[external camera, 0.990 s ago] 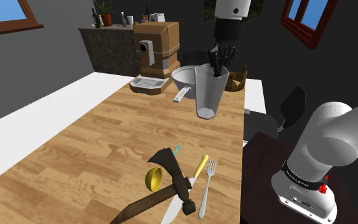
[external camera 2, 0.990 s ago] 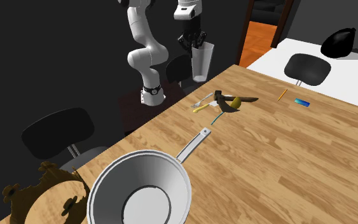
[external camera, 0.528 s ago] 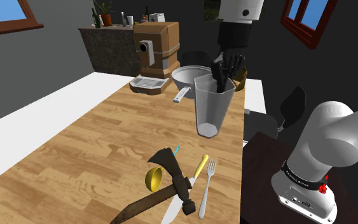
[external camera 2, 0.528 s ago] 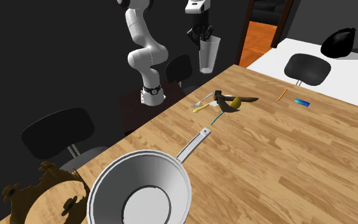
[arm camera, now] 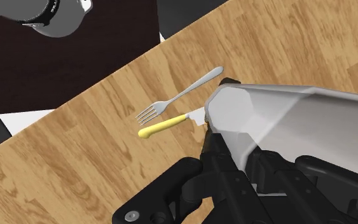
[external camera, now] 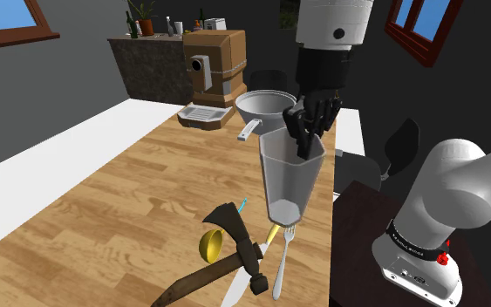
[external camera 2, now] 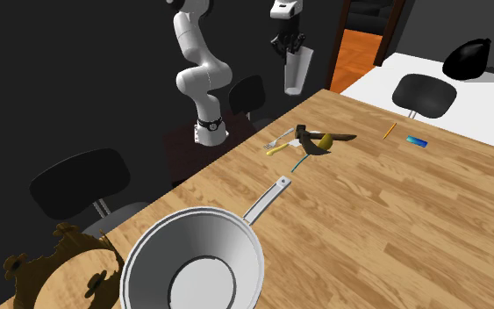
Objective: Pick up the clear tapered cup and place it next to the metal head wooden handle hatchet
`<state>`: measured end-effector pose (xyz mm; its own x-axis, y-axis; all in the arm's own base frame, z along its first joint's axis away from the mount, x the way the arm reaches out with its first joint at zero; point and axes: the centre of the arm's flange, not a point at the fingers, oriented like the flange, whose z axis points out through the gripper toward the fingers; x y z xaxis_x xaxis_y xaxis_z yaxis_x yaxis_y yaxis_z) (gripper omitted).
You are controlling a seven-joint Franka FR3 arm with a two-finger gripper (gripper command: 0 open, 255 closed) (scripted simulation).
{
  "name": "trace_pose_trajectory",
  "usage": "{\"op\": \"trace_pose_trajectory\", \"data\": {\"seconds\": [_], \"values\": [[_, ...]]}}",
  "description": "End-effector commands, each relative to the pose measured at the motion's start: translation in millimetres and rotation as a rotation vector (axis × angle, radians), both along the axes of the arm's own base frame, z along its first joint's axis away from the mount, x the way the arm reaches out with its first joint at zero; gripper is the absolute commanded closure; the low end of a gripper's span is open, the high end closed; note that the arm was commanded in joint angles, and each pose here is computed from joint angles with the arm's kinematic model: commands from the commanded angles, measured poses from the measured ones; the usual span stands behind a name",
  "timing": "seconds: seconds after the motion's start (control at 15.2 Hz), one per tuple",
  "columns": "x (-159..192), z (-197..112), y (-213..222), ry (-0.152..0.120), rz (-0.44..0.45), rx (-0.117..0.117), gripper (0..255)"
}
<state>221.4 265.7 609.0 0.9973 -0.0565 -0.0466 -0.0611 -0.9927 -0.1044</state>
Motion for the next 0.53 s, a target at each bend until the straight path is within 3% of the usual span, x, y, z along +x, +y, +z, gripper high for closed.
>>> {"op": "trace_pose_trajectory", "data": {"seconds": [0.0, 0.46], "values": [[-39.1, 9.6, 28.9, -0.045, 0.046, 0.007, 255], [-98.7, 9.9, 99.5, -0.045, 0.046, 0.007, 255]]}}
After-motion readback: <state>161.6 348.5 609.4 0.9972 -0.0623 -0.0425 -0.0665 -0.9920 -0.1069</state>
